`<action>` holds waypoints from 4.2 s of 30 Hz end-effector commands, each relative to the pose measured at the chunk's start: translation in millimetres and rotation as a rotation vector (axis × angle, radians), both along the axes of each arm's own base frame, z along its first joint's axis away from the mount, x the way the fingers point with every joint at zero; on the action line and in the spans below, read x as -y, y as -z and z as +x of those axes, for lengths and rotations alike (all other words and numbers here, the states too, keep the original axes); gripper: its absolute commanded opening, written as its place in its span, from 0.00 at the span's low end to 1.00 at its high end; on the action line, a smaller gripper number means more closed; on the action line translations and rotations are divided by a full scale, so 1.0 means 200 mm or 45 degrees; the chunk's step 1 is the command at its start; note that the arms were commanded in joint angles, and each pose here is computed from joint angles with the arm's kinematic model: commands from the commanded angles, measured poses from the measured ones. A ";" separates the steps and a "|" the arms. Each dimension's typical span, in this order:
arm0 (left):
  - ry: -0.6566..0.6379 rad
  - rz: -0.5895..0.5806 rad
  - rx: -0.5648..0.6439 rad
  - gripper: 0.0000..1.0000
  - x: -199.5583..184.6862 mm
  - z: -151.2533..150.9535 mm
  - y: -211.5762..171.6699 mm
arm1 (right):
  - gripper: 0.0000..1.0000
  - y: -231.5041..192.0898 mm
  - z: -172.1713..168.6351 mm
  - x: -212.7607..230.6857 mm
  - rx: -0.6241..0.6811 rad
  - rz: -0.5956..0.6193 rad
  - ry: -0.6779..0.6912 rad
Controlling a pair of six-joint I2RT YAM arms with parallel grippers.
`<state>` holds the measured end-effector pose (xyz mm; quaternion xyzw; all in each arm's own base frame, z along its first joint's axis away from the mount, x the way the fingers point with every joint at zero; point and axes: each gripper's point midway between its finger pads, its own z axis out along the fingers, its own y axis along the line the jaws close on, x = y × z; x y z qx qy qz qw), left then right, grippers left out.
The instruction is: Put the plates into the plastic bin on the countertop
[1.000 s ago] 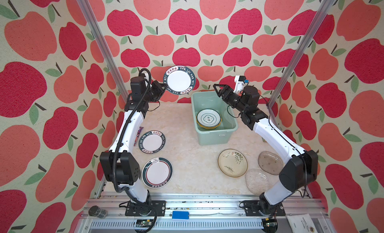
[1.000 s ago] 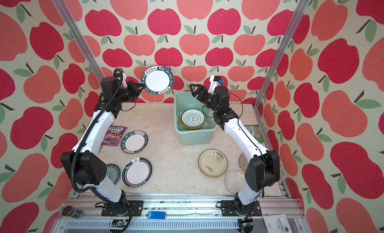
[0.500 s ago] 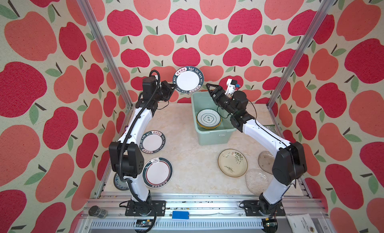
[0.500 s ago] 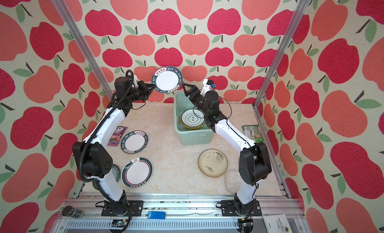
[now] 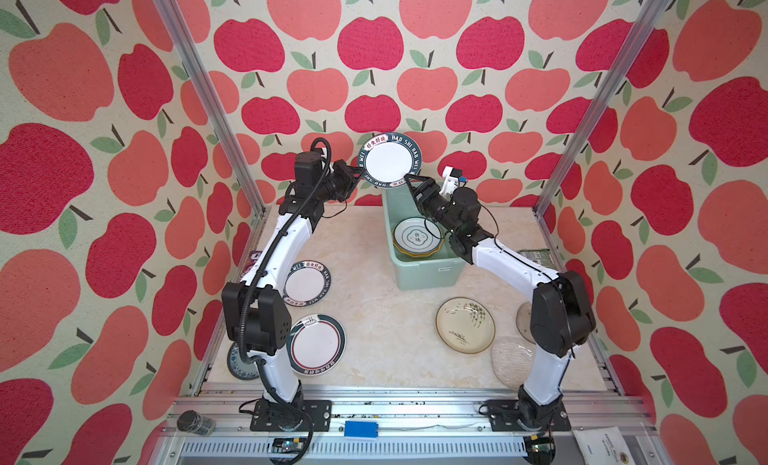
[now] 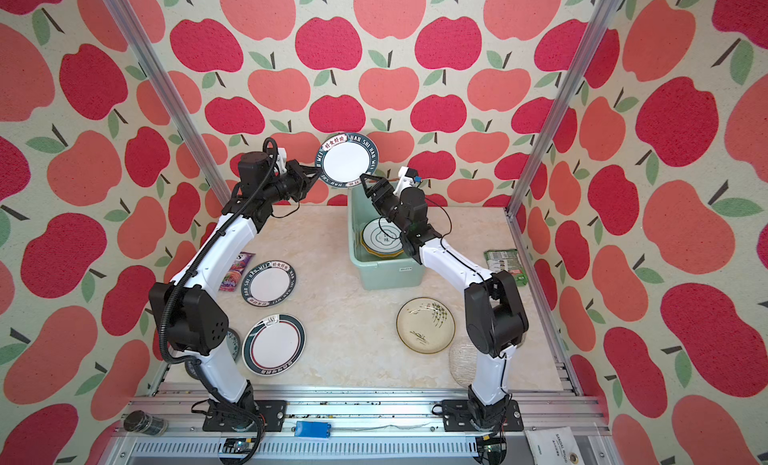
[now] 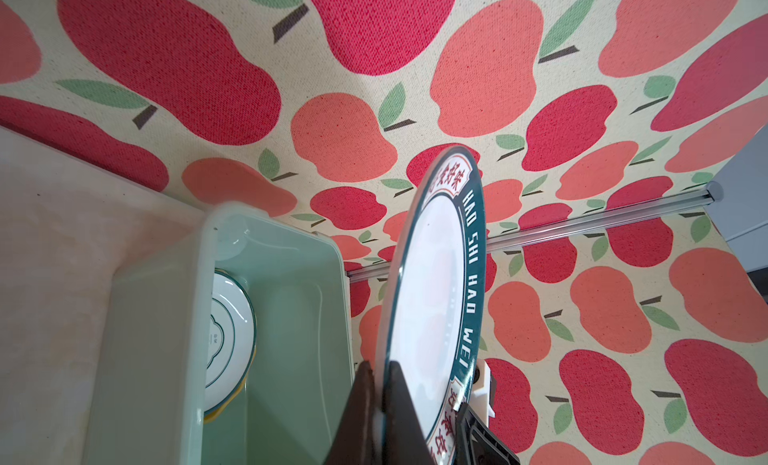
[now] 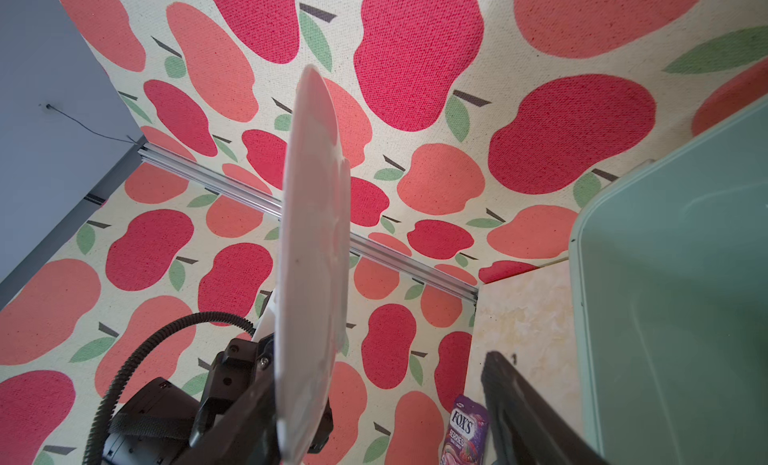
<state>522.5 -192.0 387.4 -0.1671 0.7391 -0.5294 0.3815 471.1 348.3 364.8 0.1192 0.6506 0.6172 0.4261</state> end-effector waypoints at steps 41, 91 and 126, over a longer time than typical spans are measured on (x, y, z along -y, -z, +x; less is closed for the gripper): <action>0.130 0.134 0.194 0.41 0.09 -0.14 -0.13 | 0.02 -0.08 0.15 0.00 -0.040 0.092 0.198; -0.028 0.804 0.605 0.99 -0.38 -0.59 -0.08 | 0.02 0.83 0.17 0.27 -0.806 -0.615 0.728; -0.003 0.813 0.553 0.99 -0.38 -0.59 -0.06 | 0.11 1.16 0.22 0.29 -0.929 -0.747 0.738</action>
